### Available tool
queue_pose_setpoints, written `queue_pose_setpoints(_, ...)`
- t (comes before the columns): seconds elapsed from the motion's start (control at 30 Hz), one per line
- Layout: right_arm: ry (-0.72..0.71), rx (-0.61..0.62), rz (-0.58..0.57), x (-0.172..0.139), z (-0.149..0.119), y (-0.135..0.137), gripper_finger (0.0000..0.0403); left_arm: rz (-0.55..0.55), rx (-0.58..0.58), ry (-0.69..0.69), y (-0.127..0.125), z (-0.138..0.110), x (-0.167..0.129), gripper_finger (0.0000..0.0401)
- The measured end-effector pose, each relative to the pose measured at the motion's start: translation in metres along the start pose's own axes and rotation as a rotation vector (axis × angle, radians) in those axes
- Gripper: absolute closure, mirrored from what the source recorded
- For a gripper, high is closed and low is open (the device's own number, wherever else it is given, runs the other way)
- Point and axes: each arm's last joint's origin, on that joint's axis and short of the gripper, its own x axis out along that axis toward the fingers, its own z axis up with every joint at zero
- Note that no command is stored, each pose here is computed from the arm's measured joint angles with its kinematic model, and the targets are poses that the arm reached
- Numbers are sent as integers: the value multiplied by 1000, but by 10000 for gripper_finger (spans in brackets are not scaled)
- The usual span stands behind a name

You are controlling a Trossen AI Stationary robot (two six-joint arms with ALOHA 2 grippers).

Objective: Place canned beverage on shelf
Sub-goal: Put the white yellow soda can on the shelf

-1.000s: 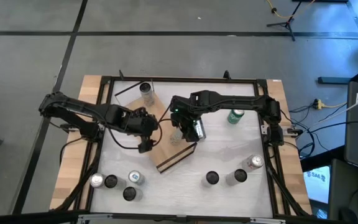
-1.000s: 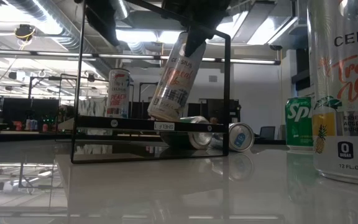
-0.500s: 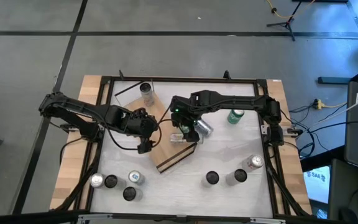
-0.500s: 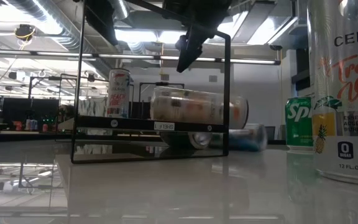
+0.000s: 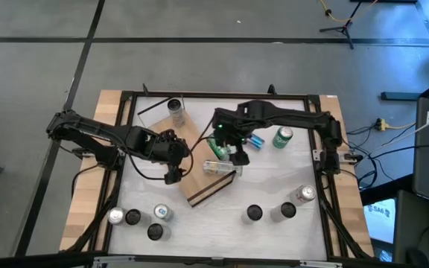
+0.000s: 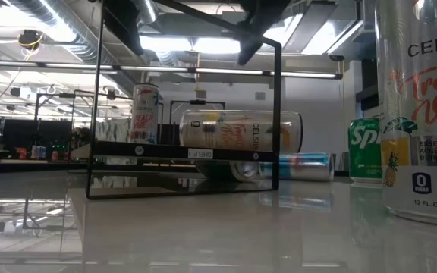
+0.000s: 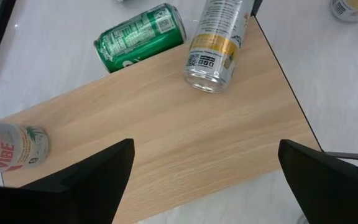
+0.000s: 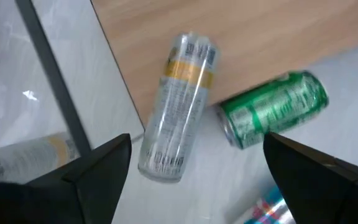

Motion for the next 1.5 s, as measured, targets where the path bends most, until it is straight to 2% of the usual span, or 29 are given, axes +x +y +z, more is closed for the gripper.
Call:
queue_pose_setpoints(0.2, -5, 6, -4, -16, -22, 9, 45, 0, 0, 0, 0, 0, 0, 15)
queue_pose_setpoints(0.37, -62, 59, -16, -13, -54, 16, 45, 0, 0, -1, 0, 0, 0, 15)
queue_pose_setpoints(0.53, -223, 100, -86, 3, -90, 20, 45, 0, 0, -2, 0, 0, 0, 15)
queue_pose_setpoints(0.67, -358, 139, -96, 21, -112, 21, 45, -4, -3, -12, 0, 1, 0, 15)
queue_pose_setpoints(0.8, -424, 174, -95, 45, -130, 20, 45, -6, -5, -17, -1, 2, 0, 15)
queue_pose_setpoints(1.0, -409, 204, -79, 74, -150, 19, 45, -6, -10, -19, -1, 2, 0, 15)
queue_pose_setpoints(1.23, -384, 197, -7, 84, -159, 21, 45, -9, -13, -26, -1, 3, 0, 15)
queue_pose_setpoints(1.5, -364, 230, 1, 95, -169, 21, 45, -15, -17, -39, -1, 4, 0, 15)
